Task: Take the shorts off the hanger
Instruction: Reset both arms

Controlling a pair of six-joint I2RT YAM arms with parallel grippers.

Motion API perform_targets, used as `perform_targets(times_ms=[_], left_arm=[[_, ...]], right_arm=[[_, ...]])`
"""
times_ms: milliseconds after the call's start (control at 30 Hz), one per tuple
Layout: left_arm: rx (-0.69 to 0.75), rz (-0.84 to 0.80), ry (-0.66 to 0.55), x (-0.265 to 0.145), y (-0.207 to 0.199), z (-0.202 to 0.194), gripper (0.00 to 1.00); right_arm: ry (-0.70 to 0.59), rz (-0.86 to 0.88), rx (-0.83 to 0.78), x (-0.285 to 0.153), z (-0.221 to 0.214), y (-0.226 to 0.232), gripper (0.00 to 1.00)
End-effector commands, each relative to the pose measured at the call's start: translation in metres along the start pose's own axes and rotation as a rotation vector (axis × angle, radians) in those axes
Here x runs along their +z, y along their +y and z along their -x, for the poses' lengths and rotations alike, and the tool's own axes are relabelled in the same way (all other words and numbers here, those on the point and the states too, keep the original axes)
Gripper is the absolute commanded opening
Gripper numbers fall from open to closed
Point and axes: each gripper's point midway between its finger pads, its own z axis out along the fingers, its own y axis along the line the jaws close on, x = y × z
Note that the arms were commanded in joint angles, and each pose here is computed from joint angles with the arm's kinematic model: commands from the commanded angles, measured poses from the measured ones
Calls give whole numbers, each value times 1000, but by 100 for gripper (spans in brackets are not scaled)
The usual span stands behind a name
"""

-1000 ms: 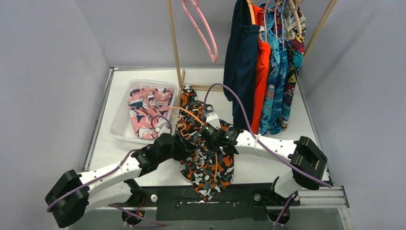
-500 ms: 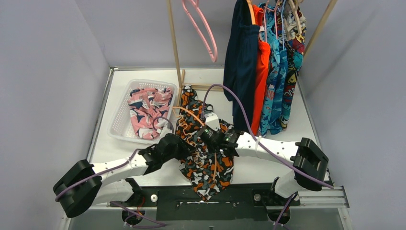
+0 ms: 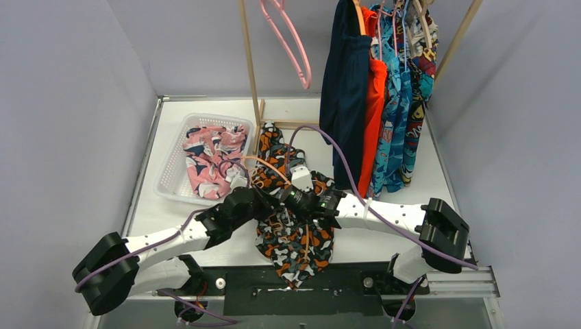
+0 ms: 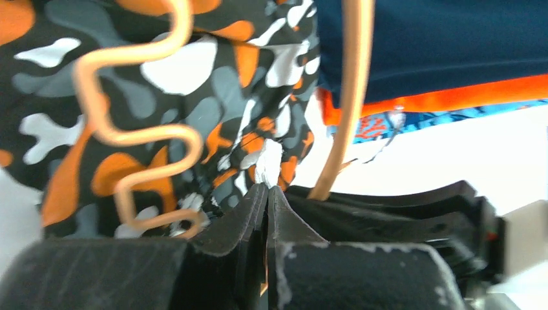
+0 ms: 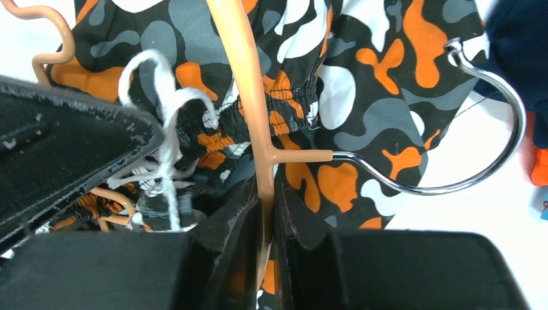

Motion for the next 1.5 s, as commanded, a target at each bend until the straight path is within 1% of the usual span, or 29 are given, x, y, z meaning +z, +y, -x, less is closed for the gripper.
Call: perform_targets(times_ms=[0, 100, 167, 200, 233, 267, 333, 400, 533, 567, 600, 767, 867, 900, 1067, 1200, 1233, 1267, 1333, 1400, 1433, 1467], left_arm=[[-44, -190, -132, -8, -59, 33, 0], [-29, -169, -145, -3, -55, 36, 0], [-15, -154, -112, 2, -53, 30, 0], [3, -157, -84, 4, -54, 26, 2], [25, -156, -52, 5, -55, 20, 11], [51, -153, -27, 5, -56, 16, 23], [122, -147, 7, 1, -60, 12, 38], [183, -141, 11, -6, -67, 14, 43], [245, -173, -49, -31, -84, 31, 52], [254, -190, -63, -39, -88, 34, 59], [263, -210, -78, -46, -93, 37, 61], [311, -258, -166, -78, -109, 57, 63], [326, -243, -205, -87, -105, 65, 64], [318, -249, -222, -92, -112, 70, 64], [302, -215, -217, -91, -112, 72, 70], [313, -231, -195, -82, -122, 70, 72], [316, -240, -194, -79, -125, 71, 71], [326, -255, -190, -77, -128, 70, 69], [341, -262, -182, -73, -131, 69, 57], [348, -239, -176, -67, -128, 69, 39], [350, -228, -173, -65, -125, 69, 31], [350, -215, -171, -63, -122, 69, 25]], right_arm=[[-58, 50, 24, -12, 12, 14, 0], [-74, 72, 43, -15, 14, 18, 0], [-90, 63, 68, -16, 17, 16, 0], [-101, 52, 79, -17, 20, 13, 0], [-112, 36, 85, -18, 23, 10, 0], [-126, 19, 90, -20, 27, 6, 0], [-153, -14, 99, -25, 35, -2, 0], [-193, -33, 112, -33, 45, -9, 0], [-282, 3, 131, -55, 64, -16, 0], [-299, 24, 129, -59, 67, -16, 0], [-320, 40, 132, -66, 70, -17, 0], [-446, 27, 178, -94, 87, -39, 0], [-513, 29, 149, -103, 95, -45, 0], [-535, 42, 133, -106, 99, -45, 0], [-581, 32, 92, -114, 111, -48, 0], [-577, 17, 53, -115, 115, -48, 0], [-577, 19, 50, -115, 115, -48, 0], [-576, 21, 49, -115, 115, -47, 0], [-576, 17, 50, -115, 115, -47, 0], [-575, 18, 51, -116, 116, -48, 0], [-573, 15, 49, -116, 116, -48, 0], [-572, 13, 52, -117, 117, -49, 0]])
